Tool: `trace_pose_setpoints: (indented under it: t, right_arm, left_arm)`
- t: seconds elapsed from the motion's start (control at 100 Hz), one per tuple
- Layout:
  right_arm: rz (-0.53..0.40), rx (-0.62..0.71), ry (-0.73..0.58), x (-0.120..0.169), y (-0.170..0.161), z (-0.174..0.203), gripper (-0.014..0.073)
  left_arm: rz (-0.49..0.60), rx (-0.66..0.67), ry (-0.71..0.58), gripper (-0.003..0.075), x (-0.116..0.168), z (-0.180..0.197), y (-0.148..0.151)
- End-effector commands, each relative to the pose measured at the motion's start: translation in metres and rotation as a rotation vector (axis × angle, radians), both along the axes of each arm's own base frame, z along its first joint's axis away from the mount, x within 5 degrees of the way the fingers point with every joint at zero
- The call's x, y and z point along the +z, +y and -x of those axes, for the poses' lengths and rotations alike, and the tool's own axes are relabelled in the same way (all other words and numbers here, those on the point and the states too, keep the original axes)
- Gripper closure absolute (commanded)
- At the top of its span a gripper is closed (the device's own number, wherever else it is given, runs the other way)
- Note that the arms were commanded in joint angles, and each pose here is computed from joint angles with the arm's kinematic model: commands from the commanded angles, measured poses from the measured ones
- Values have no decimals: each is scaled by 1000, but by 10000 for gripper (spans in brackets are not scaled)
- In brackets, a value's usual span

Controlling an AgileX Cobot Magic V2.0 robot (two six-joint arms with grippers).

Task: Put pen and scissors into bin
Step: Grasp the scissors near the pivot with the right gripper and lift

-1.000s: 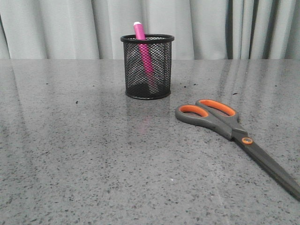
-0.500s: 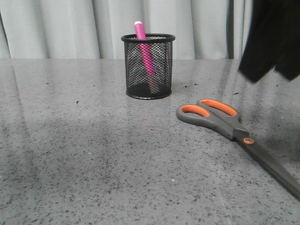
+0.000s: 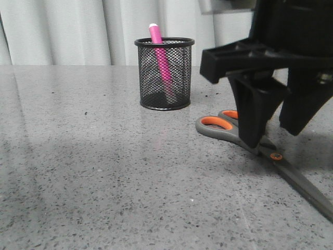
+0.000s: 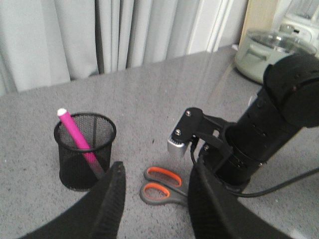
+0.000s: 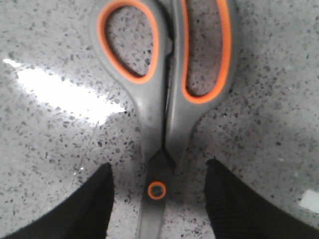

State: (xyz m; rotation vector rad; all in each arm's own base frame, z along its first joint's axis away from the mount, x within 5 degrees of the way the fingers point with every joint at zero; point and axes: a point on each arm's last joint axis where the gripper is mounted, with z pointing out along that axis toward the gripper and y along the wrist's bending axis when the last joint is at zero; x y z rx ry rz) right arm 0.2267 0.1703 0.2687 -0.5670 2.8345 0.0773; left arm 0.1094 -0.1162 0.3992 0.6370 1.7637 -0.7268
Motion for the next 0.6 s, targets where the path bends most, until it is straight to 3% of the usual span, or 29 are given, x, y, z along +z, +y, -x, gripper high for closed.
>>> trace_pose_setpoints:
  t: [0.0, 0.42, 0.49, 0.59]
  right_arm:
    - [-19, 4, -52, 10, 2, -5, 230]
    - [51, -5, 70, -28, 13, -16, 249]
    - [62, -10, 102, -34, 15, -16, 342]
    - [77, -11, 121, -39, 15, -17, 551]
  left_arm:
    - [78, 1, -41, 458, 14, 3, 1]
    - [75, -1, -34, 458, 14, 3, 1]
    - [71, -2, -31, 458, 13, 3, 1]
    - [64, -5, -25, 458, 12, 3, 1]
